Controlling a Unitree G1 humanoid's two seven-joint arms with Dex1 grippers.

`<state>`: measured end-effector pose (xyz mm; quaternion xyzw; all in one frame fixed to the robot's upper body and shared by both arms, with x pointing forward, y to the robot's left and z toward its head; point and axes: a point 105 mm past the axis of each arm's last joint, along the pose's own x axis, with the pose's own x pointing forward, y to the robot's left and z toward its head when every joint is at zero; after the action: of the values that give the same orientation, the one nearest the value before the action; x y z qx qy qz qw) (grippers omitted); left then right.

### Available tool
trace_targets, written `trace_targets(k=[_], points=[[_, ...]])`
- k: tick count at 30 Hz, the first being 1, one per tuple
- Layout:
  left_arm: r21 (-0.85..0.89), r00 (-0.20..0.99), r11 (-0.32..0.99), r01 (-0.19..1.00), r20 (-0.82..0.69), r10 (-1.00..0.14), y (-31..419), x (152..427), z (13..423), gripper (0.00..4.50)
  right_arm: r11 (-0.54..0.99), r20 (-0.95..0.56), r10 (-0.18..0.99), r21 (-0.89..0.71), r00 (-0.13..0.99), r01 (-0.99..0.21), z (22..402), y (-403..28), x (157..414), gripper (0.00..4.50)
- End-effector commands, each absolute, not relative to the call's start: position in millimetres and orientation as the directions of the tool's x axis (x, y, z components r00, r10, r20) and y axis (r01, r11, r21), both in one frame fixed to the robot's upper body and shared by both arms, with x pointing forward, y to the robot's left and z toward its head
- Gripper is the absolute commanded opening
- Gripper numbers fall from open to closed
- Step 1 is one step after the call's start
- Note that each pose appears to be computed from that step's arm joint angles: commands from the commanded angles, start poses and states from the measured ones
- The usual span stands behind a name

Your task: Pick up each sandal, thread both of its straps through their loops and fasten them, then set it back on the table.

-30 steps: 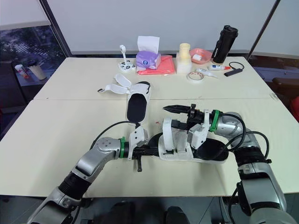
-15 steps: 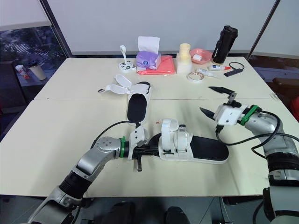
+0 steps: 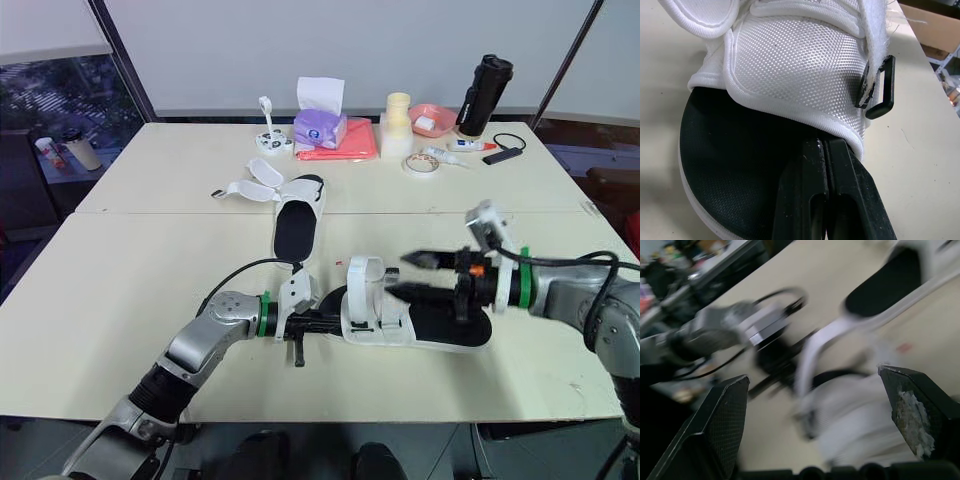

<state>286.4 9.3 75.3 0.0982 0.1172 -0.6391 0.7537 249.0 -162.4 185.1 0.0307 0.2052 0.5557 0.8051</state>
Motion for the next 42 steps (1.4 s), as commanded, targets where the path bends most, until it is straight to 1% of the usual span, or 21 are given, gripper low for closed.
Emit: trace_targets(k=[1, 5, 11, 14, 18, 21, 22, 29, 34, 42], points=[[-0.144, 0.122, 0.208, 0.967, -0.456, -0.882, 21.9, 274.3, 23.3, 0.0, 0.365, -0.291, 0.914, 0.279, 0.284, -0.888, 182.0, -150.1, 244.8, 4.46], [-0.146, 0.126, 0.213, 0.966, -0.453, -0.883, 21.0, 273.4, 23.0, 0.0, 0.37, -0.29, 0.913, 0.298, 0.286, -0.88, 172.1, -140.1, 247.2, 4.46], [-0.146, 0.128, 0.214, 0.966, -0.45, -0.884, 19.7, 272.7, 22.8, 0.0, 0.351, -0.257, 0.926, 0.319, 0.276, -0.88, 169.6, -119.1, 252.4, 4.46], [-0.141, 0.128, 0.212, 0.967, -0.451, -0.883, 20.0, 272.1, 22.7, 0.0, 0.327, -0.222, 0.939, 0.338, 0.262, -0.883, 173.3, -111.6, 250.9, 3.69], [-0.138, 0.131, 0.214, 0.967, -0.453, -0.882, 21.9, 271.3, 22.0, 0.0, 0.329, -0.221, 0.939, 0.345, 0.264, -0.879, 173.1, -111.1, 250.4, 1.8], [-0.136, 0.133, 0.216, 0.967, -0.455, -0.881, 22.9, 270.9, 21.7, 0.0, 0.326, -0.231, 0.938, 0.346, 0.257, -0.88, 171.5, -111.8, 249.9, 0.29], [-0.135, 0.134, 0.217, 0.967, -0.455, -0.88, 22.9, 270.7, 21.5, 0.0, 0.325, -0.233, 0.938, 0.346, 0.255, -0.88, 171.1, -112.7, 250.5, 0.07], [-0.151, 0.15, 0.236, 0.96, -0.431, -0.89, 24.2, 272.7, 25.6, 0.0, 0.34, -0.212, 0.938, 0.399, 0.276, -0.851, 175.8, -119.1, 261.6, 0.07], [-0.155, 0.155, 0.241, 0.958, -0.428, -0.89, 25.4, 273.0, 26.3, 0.0, 0.38, -0.238, 0.921, 0.385, 0.307, -0.841, 168.5, -122.6, 270.2, 0.07], [-0.151, 0.154, 0.242, 0.958, -0.441, -0.884, 27.2, 271.8, 23.5, 0.0, 0.385, -0.265, 0.917, 0.405, 0.297, -0.829, 158.7, -126.2, 269.7, 0.07]])
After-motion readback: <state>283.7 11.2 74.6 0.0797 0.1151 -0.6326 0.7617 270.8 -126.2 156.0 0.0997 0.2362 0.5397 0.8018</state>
